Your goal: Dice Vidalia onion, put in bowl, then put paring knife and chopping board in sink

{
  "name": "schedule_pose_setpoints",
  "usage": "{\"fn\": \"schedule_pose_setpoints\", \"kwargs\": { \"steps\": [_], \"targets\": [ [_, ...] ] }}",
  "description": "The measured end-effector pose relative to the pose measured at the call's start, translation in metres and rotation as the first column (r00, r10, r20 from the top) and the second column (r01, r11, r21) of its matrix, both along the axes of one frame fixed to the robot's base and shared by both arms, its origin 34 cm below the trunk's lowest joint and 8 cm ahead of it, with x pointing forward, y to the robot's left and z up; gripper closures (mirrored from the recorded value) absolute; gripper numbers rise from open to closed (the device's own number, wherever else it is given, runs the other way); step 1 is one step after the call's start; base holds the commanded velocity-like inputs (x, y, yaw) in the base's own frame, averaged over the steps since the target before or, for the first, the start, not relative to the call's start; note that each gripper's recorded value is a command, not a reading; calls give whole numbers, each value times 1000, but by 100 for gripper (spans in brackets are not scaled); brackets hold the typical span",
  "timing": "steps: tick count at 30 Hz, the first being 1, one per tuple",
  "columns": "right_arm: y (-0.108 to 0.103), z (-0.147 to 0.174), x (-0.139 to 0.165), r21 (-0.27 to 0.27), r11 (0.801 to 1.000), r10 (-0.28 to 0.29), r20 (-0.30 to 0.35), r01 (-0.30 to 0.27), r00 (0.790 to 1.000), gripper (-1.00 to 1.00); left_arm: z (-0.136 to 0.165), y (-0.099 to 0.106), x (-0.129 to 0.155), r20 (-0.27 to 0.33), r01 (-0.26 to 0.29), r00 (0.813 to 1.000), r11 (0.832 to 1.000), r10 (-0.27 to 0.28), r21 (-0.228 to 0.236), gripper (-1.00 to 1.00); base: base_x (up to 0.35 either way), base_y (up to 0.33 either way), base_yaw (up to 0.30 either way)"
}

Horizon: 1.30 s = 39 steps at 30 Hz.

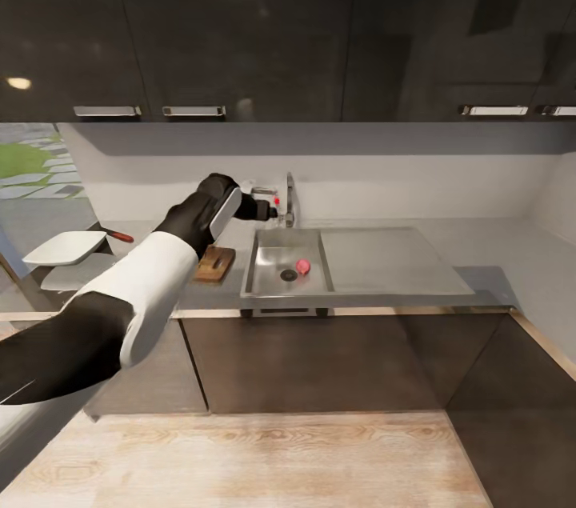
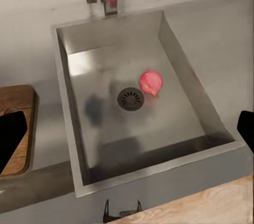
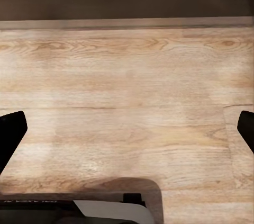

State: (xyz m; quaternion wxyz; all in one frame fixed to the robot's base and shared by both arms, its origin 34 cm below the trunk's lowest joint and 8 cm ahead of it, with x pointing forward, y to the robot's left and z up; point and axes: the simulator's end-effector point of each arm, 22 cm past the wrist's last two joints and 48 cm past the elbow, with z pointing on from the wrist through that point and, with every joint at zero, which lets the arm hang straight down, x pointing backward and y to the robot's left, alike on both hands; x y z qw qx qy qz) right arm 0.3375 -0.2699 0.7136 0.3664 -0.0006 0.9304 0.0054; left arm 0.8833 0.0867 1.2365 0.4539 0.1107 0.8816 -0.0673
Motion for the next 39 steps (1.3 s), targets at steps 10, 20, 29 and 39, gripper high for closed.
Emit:
{"fn": "schedule_pose_setpoints", "kwargs": {
  "steps": [10,20,29,39],
  "targets": [
    [-1,0,0,0,1000,-3,0,3,1000,-100,-33,10,-2,-78,-17,997,1000,17,4,-100,0,0,0],
    [-1,0,0,1,1000,-3,1,3,1000,-100,-43,16,-4,-93,-27,995,1000,28,13,-100,59,-35,0],
    [-1,1,0,-1,1000,-2,2,2,1000,-100,-55,17,-7,-110,-29,993,999,30,14,-100,240,-171,0],
    [-1,1,0,-1,1000,-2,2,2,1000,-100,-85,19,-17,-150,-31,988,999,34,21,-100,253,-184,0]
  ]
}}
